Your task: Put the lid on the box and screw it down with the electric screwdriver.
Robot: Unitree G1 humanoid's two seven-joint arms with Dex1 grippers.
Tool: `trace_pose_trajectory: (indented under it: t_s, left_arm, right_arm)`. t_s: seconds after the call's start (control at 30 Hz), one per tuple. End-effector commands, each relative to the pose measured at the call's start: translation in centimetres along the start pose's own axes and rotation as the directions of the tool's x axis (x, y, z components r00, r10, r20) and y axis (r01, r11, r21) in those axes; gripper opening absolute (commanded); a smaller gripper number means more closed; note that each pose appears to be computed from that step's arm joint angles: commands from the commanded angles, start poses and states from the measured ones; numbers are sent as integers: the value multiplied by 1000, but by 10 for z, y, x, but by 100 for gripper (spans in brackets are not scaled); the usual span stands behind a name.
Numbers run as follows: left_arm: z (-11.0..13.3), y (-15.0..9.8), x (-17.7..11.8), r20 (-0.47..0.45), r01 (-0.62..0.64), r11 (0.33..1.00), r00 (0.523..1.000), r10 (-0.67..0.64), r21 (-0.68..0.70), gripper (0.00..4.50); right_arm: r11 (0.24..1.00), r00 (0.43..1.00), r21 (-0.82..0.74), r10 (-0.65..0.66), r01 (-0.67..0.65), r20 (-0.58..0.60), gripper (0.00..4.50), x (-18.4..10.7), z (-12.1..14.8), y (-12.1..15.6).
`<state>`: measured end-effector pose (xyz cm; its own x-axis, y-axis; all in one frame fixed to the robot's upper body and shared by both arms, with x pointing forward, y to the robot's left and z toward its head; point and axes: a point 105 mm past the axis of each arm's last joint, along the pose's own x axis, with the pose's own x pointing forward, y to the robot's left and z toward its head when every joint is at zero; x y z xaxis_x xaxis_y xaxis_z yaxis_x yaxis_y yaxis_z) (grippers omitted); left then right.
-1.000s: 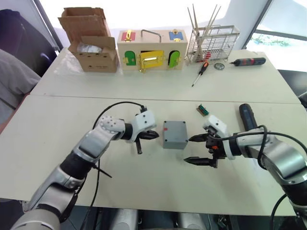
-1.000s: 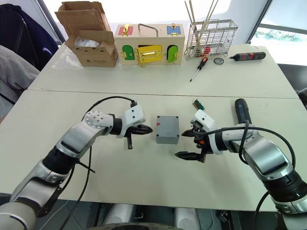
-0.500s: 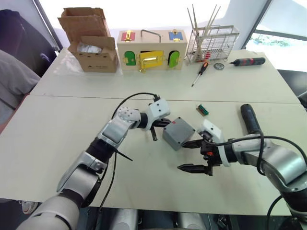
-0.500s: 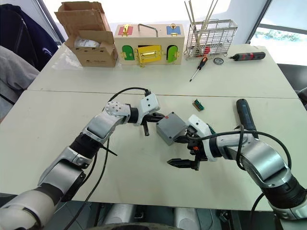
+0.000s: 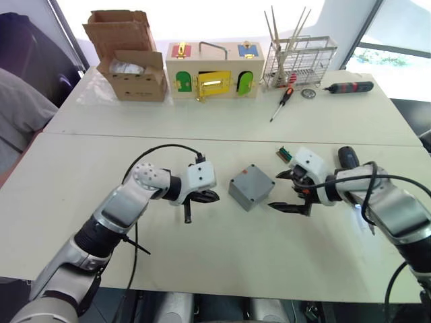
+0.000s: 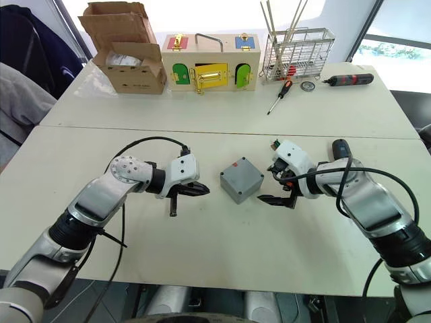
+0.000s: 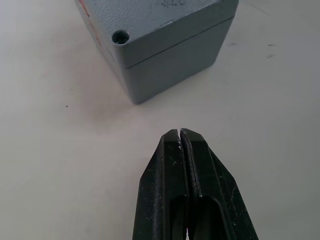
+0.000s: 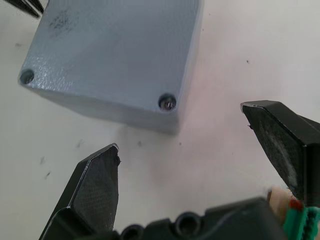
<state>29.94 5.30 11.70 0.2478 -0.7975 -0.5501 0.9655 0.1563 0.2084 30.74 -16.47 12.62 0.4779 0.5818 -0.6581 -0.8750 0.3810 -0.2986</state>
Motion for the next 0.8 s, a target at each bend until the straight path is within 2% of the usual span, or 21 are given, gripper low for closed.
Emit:
trace_pose_trajectory:
  t_s: [0.03,0.23,0.47,0.57,0.67,0.8]
  left_arm:
    - [7,9,6,25,-57,998,998,57,3,0]
    - [17,32,17,72,-165,986,984,164,0,0]
    - [21,31,20,100,-160,987,982,159,1,0]
    - [12,29,18,50,-155,988,987,154,18,0]
    - [-10,27,7,-55,-153,986,986,156,61,0]
    - [-7,9,1,-38,-67,997,997,68,39,0]
  right_arm:
    - [998,999,-50,36,-36,12,446,2,8,0]
    - [990,989,-8,141,-140,41,446,1,13,17]
    - [990,989,30,137,-139,49,446,1,12,27]
    - [992,992,39,119,-120,36,446,1,9,28]
    - [997,997,20,75,-75,-15,446,2,-3,23]
    - [998,998,20,61,-61,-18,446,2,-5,20]
